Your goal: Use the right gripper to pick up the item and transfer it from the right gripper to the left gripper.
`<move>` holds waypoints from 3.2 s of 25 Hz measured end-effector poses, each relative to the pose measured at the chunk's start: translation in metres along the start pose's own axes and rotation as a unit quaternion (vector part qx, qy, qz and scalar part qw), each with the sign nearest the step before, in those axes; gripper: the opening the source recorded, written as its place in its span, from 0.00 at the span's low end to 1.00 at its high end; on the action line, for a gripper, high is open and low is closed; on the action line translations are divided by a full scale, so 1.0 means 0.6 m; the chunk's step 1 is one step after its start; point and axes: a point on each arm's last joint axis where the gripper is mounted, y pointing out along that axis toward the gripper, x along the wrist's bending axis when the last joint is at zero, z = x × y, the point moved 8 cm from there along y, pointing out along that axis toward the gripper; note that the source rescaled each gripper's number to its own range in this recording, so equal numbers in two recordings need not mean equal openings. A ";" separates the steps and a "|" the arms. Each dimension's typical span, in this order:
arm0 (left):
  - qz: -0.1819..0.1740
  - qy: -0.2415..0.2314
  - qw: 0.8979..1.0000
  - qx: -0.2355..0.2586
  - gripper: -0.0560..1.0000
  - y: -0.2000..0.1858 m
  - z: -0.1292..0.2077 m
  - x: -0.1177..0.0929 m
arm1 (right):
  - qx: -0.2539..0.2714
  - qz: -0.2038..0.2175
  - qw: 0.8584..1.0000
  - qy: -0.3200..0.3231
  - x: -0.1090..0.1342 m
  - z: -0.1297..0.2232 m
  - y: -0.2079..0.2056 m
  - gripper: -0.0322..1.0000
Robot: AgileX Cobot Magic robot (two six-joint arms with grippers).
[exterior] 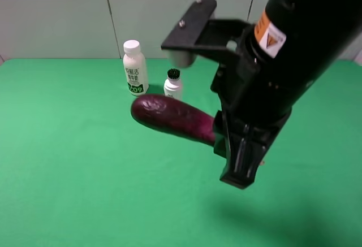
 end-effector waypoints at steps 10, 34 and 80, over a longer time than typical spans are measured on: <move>0.149 0.083 0.985 0.000 0.93 0.024 -0.041 -0.083 | -0.042 0.003 0.998 -0.051 -0.003 -0.034 -0.042 0.04; 0.431 0.278 0.858 -0.018 0.93 0.129 -0.074 -0.231 | -0.057 -0.038 0.988 -0.135 0.023 -0.039 -0.044 0.04; 0.545 0.293 0.783 -0.067 0.06 0.131 -0.092 -0.312 | -0.093 -0.056 0.981 -0.163 0.049 -0.066 -0.038 0.04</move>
